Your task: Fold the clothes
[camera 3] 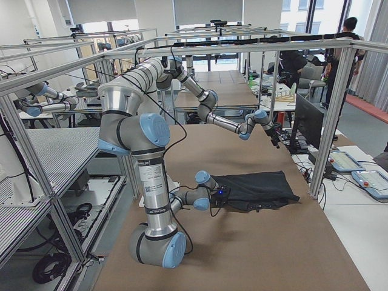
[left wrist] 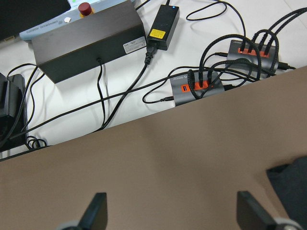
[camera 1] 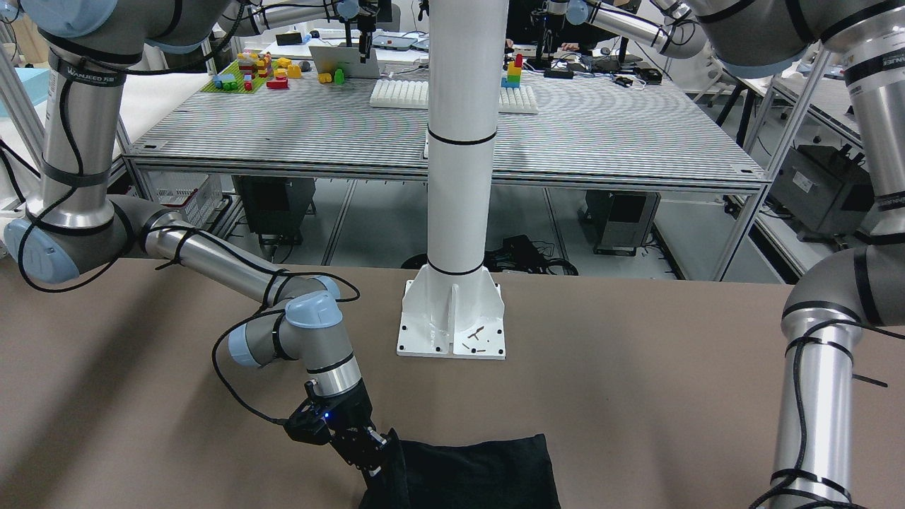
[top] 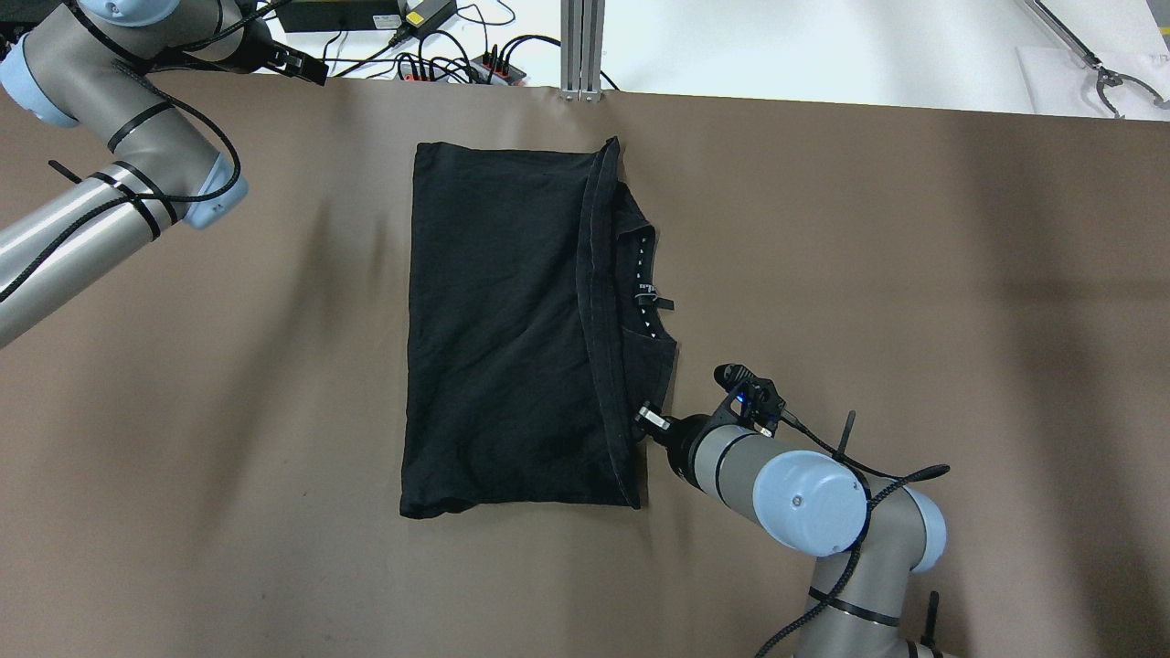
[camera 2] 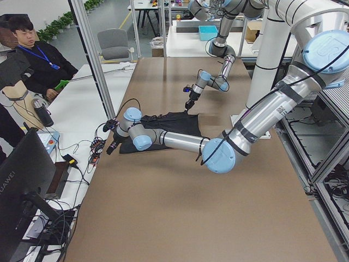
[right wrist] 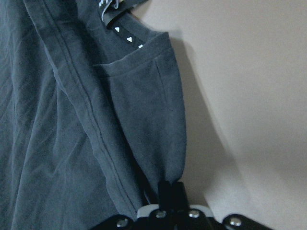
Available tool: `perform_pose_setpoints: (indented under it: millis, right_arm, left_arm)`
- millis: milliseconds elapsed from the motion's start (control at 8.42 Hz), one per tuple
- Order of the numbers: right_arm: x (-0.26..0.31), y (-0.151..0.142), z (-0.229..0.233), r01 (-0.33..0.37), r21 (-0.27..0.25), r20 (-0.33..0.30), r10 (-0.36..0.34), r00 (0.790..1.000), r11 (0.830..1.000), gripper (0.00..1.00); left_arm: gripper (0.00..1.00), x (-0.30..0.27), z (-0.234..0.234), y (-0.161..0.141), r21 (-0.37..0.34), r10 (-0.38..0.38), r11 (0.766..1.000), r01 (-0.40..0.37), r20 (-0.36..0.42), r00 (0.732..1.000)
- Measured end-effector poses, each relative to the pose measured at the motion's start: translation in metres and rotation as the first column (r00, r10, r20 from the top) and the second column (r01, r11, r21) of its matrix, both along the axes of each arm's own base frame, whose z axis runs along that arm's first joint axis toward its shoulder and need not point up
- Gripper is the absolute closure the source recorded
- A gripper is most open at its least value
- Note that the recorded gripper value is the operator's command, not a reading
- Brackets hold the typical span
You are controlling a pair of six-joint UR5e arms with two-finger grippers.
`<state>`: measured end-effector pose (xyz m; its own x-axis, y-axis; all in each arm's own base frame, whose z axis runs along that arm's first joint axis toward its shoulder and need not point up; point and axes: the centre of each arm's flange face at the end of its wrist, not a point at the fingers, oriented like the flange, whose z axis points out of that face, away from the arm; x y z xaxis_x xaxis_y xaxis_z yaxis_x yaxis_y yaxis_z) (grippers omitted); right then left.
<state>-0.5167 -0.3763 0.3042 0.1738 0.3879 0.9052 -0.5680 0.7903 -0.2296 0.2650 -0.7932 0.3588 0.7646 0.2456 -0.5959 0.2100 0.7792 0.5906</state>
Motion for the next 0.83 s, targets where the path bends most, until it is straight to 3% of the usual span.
perform_pose_setpoints:
  millis: [713, 831]
  right_arm:
    - [0.037, 0.024, 0.005, 0.029, 0.047, -0.014, -0.028, 1.000, 0.998, 1.00]
    - [0.052, 0.031, 0.011, 0.030, 0.043, -0.023, -0.029, 0.999, 0.999, 0.67]
  left_arm:
    - [0.05, 0.019, -0.001, 0.014, -0.005, 0.013, 1.000, -0.013, -0.023, 1.000]
    - [0.05, 0.023, -0.002, 0.015, -0.007, 0.013, 1.000, -0.013, -0.028, 1.000]
